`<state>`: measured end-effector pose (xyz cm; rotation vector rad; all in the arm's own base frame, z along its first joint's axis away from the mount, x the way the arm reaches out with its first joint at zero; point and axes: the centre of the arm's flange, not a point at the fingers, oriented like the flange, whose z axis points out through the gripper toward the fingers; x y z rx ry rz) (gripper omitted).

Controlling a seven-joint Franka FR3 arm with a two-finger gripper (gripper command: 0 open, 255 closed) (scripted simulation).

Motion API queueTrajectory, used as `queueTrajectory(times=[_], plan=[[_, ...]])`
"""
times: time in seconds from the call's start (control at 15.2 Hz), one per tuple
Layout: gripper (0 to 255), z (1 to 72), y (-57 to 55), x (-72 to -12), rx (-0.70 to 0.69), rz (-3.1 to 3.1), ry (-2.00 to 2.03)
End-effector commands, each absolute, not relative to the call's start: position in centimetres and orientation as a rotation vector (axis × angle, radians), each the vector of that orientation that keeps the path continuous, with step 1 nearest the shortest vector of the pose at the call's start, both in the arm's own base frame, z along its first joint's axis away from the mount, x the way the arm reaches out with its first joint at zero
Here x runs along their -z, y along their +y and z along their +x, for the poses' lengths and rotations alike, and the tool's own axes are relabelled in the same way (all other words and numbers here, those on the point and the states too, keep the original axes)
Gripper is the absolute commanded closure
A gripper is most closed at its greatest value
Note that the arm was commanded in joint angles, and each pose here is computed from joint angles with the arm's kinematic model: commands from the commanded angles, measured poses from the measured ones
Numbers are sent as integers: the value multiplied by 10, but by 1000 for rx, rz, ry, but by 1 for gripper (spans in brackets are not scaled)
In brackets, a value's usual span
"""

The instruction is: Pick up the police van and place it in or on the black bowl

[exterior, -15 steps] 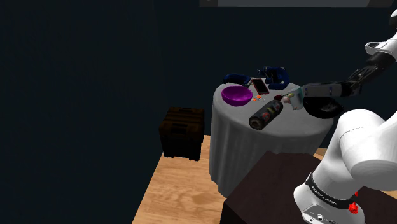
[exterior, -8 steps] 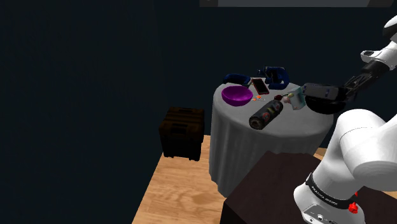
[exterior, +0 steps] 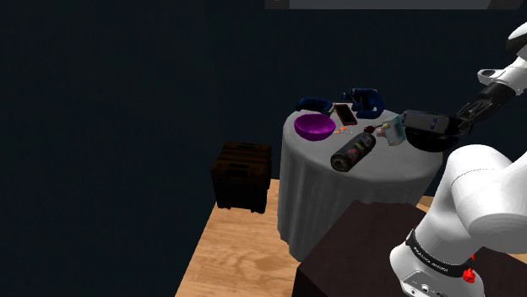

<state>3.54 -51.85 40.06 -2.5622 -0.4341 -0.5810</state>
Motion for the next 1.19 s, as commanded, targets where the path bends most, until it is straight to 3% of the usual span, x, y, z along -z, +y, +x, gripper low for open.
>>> queueTrajectory(times=[0.0, 0.33, 0.59, 1.12], plan=[[0, 36, -518, -400, 581, -2561, -435], [0, 36, -518, -400, 581, -2561, -435], [0, 20, -544, -440, 581, -2561, -435], [0, 20, -544, -440, 581, -2561, -435]])
